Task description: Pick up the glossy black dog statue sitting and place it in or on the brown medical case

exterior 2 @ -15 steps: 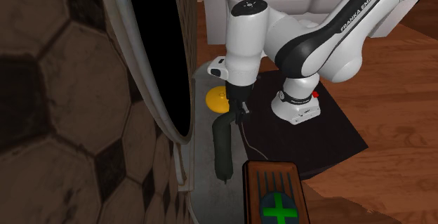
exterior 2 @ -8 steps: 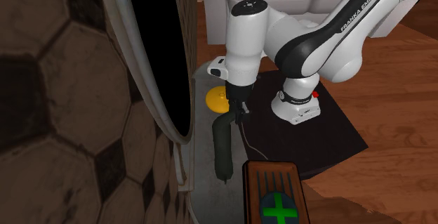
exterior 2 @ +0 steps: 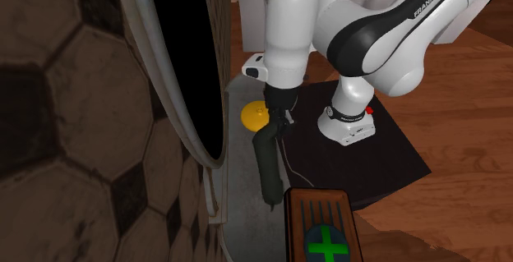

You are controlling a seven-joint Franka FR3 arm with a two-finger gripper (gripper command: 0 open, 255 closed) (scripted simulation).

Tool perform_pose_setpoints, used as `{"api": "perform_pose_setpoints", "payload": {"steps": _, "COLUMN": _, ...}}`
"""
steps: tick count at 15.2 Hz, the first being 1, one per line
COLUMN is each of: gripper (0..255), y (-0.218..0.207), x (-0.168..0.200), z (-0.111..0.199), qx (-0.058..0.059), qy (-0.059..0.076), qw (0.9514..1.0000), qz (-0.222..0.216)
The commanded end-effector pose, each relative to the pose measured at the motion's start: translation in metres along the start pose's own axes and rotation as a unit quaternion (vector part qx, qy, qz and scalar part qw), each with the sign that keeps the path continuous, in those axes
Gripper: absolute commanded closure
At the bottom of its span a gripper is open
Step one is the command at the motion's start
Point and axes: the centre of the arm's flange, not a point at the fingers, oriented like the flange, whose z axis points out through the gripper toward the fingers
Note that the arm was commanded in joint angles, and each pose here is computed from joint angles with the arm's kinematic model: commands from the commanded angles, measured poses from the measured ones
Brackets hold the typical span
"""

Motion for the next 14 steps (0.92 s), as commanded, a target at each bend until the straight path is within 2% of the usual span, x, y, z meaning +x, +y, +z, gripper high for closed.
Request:
{"api": "perform_pose_setpoints", "payload": {"steps": 1, "gripper": 255, "y": -0.002, "x": 0.000, "z": -0.011, "qx": 0.000, "qy": 0.000, "qw": 1.0000, "qz": 0.000}}
{"api": "perform_pose_setpoints", "payload": {"steps": 14, "gripper": 255, "y": -0.010, "x": 0.004, "z": -0.079, "qx": 0.000, "qy": 0.000, "qw": 1.0000, "qz": 0.000}}
